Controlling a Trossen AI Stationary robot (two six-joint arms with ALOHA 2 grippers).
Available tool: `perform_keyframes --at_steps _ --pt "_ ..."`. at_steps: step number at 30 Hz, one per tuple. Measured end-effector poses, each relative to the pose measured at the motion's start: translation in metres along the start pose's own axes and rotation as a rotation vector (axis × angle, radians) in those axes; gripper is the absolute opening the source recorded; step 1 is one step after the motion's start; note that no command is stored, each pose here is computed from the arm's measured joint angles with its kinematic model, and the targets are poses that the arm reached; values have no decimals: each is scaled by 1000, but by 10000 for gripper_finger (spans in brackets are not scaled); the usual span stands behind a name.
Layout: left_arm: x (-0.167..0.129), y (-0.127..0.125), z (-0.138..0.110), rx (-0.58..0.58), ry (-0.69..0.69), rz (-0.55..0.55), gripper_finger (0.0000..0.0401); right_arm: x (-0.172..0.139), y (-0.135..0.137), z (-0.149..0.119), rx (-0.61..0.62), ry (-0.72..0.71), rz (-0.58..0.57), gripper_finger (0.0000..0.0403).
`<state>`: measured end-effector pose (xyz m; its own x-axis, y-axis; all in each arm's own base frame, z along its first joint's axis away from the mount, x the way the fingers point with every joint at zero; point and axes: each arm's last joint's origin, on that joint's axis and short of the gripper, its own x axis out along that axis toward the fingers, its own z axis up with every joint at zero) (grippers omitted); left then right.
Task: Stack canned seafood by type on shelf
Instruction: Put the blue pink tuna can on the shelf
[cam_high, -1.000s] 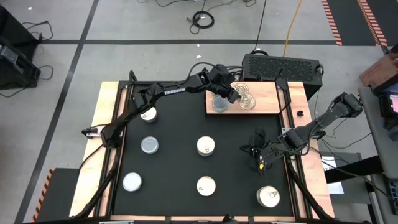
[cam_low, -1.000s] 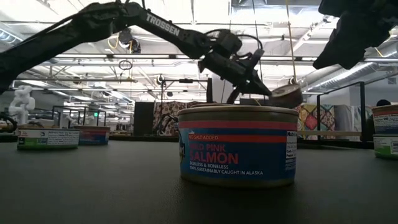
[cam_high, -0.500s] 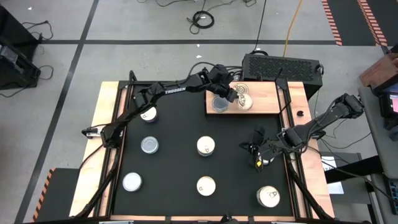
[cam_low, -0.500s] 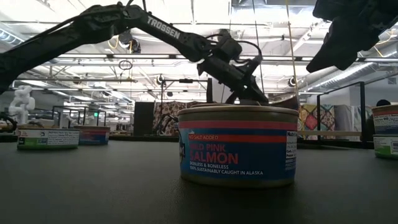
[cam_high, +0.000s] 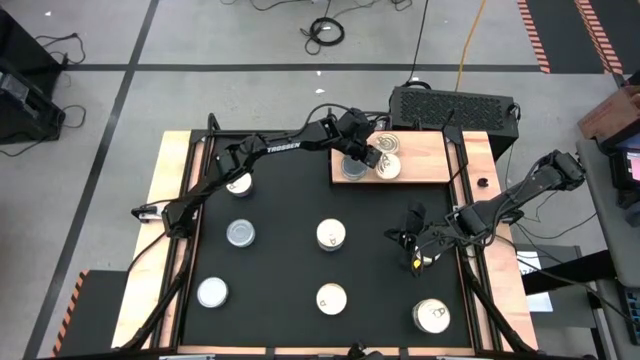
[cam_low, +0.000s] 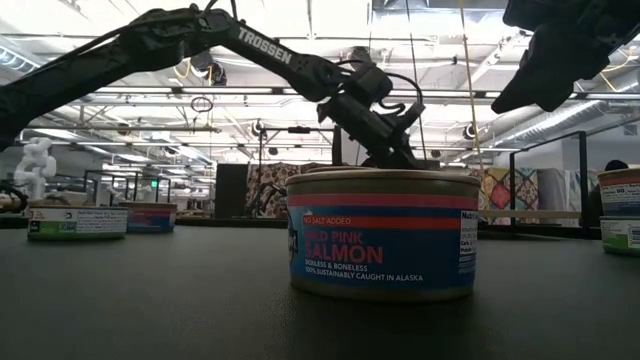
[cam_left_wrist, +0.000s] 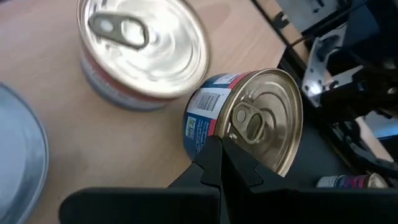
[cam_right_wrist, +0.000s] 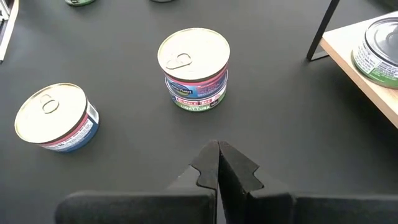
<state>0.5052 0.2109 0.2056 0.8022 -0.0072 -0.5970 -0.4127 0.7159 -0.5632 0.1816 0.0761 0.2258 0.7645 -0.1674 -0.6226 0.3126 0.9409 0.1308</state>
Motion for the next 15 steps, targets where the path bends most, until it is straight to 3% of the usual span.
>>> perform_keyframes --at_steps 4,15 --pt "0 2 -2 -8 -4 55 0 0 0 0 -4 0 0 0" --pt "0 2 -1 -5 -26 77 5 0 0 0 -3 -2 1 0"
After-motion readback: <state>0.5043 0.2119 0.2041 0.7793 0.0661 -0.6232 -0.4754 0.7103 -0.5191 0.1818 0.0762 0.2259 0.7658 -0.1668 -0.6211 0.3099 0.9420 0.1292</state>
